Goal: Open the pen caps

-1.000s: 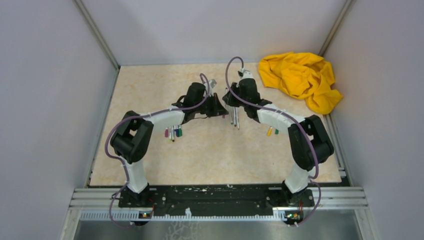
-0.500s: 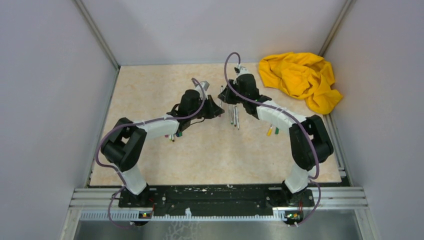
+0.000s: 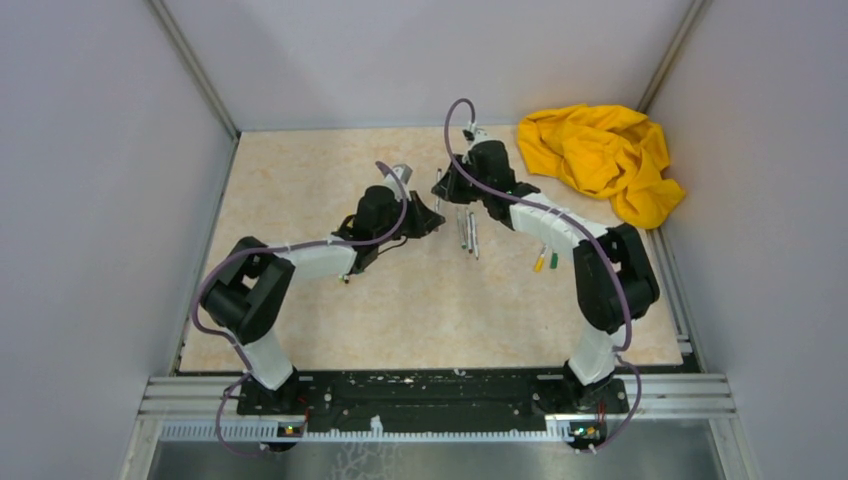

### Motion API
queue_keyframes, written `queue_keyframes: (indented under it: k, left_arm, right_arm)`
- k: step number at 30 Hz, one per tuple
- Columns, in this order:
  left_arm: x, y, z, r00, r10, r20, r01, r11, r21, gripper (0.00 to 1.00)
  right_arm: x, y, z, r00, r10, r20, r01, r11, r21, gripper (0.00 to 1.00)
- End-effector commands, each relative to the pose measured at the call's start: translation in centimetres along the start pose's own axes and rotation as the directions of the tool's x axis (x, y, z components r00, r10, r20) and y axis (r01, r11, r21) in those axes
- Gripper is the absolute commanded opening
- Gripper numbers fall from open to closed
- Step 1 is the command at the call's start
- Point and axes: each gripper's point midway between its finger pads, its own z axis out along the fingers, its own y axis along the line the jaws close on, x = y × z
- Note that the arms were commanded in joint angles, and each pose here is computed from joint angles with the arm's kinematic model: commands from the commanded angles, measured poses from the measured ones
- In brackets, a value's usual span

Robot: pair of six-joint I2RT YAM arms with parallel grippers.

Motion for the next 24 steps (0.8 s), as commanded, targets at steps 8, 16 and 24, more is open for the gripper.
queue_keyframes:
  k: [8, 16, 24]
  left_arm:
    - [11.5, 4.2, -3.4, 0.941, 0.009, -0.339, -0.069, 0.984, -0.165, 0.0]
    - [6.2, 6.2, -3.0, 0.987, 0.011, -0.158, -0.068, 0.93, -0.361, 0.0]
    - [2.4, 10.1, -1.5, 0.99, 0.02, -0.136, -0.095, 0.817, -0.569, 0.02]
  right_arm:
    - [-19.8, 2.0, -4.4, 0.822, -0.154, 0.548, 0.148, 0.987, 0.056, 0.0]
    - [-16.3, -1.2, -3.7, 0.898, -0.23, 0.375, 0.168, 0.967, 0.193, 0.0]
    - [-8.5, -6.3, -3.4, 0.973, -0.22, 0.064, 0.188, 0.928, 0.323, 0.0]
